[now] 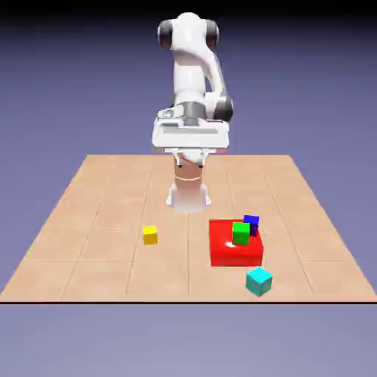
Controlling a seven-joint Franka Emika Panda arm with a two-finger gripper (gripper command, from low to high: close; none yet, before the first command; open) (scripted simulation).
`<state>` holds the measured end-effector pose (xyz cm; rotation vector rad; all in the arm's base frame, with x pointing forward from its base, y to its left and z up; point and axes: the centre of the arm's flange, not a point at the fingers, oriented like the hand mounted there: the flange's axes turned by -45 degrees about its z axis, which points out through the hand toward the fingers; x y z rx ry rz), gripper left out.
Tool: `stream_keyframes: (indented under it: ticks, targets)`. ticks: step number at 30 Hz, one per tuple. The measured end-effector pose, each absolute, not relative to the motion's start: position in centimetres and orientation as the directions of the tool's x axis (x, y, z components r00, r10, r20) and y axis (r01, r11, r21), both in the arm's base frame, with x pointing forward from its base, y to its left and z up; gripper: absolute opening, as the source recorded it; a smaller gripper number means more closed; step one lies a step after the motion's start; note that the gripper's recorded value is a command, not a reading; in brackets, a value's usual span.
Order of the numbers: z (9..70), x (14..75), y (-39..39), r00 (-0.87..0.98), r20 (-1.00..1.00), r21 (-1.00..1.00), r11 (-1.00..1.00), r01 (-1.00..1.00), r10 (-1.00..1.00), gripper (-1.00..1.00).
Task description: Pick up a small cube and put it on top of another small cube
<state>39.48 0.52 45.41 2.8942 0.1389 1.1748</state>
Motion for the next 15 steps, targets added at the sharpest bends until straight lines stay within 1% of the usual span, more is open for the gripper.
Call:
stream_keyframes:
  ticks: [8, 15]
  targets:
    - [42.2, 43.0, 1.2, 0.765, 0.553, 0.113, -0.939, 0.324, 0.331, 0.00]
    - [38.9, 45.6, 2.3, 0.722, 0.432, 0.116, -0.827, 0.550, 0.541, 0.00]
